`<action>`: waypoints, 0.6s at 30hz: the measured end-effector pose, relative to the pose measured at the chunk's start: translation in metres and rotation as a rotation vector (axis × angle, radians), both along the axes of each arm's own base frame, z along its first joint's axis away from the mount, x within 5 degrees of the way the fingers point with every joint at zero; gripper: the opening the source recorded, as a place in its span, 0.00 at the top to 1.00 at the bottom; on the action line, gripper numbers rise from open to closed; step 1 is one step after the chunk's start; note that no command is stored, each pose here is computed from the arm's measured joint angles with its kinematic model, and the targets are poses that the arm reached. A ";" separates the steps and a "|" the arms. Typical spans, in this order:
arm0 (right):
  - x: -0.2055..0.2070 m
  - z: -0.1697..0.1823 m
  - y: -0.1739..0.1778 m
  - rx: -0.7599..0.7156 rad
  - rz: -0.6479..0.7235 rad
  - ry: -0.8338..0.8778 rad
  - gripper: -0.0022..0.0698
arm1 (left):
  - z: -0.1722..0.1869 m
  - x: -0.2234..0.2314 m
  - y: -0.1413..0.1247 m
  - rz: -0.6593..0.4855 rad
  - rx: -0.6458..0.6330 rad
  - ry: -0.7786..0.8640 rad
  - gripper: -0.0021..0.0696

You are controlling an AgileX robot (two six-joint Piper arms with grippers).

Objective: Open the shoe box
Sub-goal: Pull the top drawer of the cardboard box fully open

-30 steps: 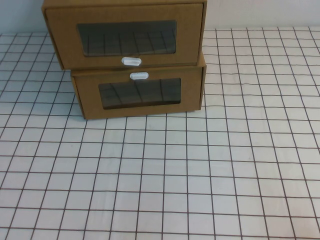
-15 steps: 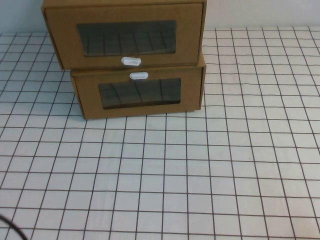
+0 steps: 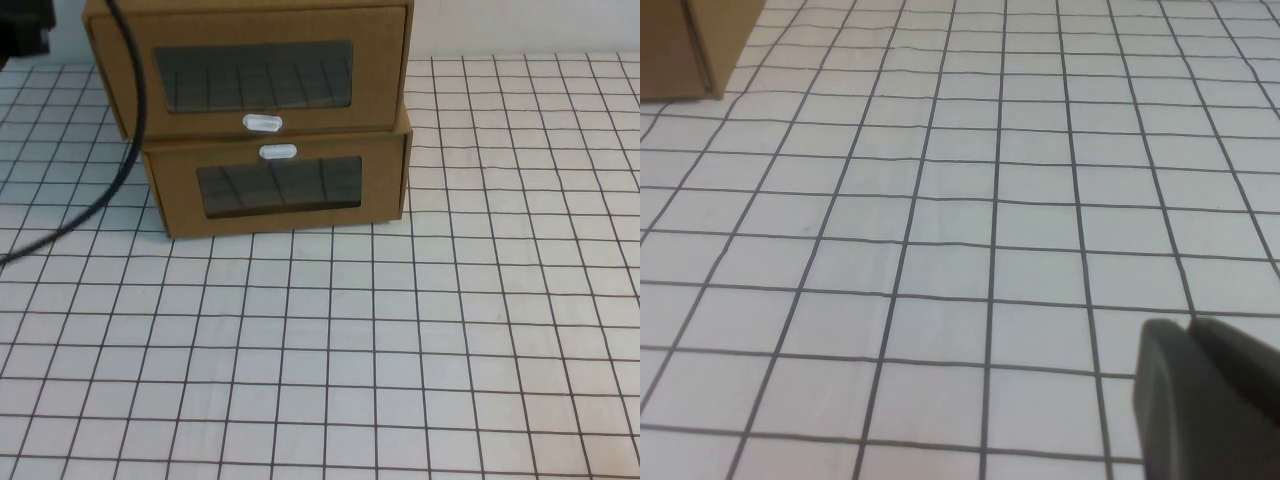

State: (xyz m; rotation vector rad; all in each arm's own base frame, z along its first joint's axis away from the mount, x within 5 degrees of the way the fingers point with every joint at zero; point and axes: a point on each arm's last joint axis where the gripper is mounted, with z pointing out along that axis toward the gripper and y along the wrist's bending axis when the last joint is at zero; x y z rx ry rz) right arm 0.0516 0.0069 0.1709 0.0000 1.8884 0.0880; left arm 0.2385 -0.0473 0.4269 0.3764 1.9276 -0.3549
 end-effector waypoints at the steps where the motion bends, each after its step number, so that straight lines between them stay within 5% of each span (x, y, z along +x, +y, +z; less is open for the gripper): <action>1: 0.000 0.000 0.000 0.000 0.000 0.000 0.99 | 0.006 0.013 -0.002 -0.021 0.003 -0.003 0.97; 7: 0.000 0.000 0.000 0.000 0.000 0.000 0.99 | 0.028 0.081 -0.013 -0.115 0.026 0.006 0.97; 18: 0.000 0.000 0.000 0.002 0.000 0.000 0.99 | 0.015 0.156 -0.036 -0.199 0.047 0.039 0.97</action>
